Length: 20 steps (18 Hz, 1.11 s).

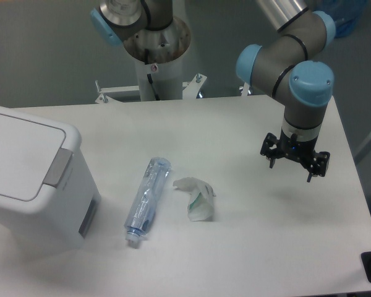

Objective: Open the trash can

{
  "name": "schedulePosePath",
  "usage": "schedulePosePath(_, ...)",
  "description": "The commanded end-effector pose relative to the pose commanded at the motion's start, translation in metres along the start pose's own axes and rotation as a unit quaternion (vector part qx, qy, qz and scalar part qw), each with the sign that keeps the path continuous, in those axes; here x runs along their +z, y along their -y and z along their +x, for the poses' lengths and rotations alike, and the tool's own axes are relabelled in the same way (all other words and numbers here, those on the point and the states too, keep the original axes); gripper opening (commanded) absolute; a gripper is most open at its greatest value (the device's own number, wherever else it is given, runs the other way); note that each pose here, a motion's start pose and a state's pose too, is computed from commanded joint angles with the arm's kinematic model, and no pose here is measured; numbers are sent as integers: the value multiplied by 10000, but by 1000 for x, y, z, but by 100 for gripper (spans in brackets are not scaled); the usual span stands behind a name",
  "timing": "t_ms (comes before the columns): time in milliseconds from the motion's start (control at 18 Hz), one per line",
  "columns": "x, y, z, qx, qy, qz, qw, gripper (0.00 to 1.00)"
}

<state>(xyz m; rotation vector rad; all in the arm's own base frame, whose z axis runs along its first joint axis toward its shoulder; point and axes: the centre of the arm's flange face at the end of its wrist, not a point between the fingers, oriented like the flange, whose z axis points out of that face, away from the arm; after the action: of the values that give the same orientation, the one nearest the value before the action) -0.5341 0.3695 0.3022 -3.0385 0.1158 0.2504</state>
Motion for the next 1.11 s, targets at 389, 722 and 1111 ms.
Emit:
schedulePosePath(389, 0, 0, 0, 0, -16, 25, 10000, 100)
schedulePosePath(722, 0, 0, 1, -394, -166, 493, 9979, 100)
schedulePosePath(1111, -67, 53, 6, -2308, -595, 1887, 9527, 100)
